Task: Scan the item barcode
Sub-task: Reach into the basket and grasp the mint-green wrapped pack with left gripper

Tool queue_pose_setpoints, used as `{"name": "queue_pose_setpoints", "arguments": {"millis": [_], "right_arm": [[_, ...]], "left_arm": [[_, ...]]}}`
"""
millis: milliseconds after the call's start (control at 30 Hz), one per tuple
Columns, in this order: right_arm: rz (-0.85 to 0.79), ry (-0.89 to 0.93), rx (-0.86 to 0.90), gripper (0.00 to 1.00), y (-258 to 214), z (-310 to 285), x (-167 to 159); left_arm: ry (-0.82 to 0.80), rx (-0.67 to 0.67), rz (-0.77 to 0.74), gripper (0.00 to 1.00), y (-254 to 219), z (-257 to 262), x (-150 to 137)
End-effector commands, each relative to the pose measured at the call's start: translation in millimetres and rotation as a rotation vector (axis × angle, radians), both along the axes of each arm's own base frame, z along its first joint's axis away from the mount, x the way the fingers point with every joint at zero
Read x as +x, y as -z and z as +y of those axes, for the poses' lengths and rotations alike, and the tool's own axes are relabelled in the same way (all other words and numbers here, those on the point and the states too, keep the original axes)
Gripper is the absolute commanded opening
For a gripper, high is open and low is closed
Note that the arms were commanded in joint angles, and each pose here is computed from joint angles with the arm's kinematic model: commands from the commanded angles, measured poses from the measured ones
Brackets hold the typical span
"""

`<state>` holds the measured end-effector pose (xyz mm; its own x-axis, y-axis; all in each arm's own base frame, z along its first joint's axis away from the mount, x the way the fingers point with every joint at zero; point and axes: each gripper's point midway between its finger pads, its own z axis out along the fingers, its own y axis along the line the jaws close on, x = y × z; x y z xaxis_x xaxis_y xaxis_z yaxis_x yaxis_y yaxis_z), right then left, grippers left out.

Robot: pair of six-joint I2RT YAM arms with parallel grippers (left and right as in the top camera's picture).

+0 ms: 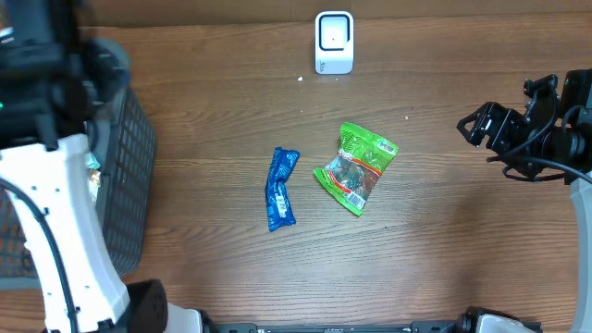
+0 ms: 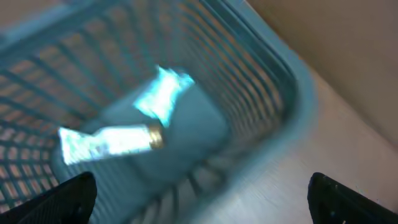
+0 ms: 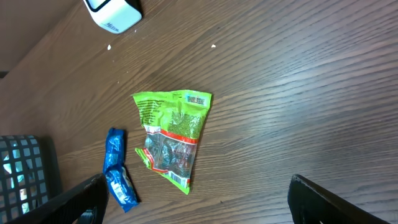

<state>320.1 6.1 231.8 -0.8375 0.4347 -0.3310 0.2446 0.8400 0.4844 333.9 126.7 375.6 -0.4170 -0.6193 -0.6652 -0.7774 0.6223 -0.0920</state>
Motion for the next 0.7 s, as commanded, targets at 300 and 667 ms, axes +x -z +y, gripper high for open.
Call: {"name": "queue_pose_setpoints", "arguments": {"millis": [300,667], "right_arm": [[-0.039,-0.014,-0.004,0.93,-14,2,2],[-0.04,-0.014,-0.004,0.93,-14,2,3]], "left_arm": [[-0.039,-0.084,0.258,0.88,102,106,32],[-0.015,-0.186,0.446,0.83,197,143,44]]}}
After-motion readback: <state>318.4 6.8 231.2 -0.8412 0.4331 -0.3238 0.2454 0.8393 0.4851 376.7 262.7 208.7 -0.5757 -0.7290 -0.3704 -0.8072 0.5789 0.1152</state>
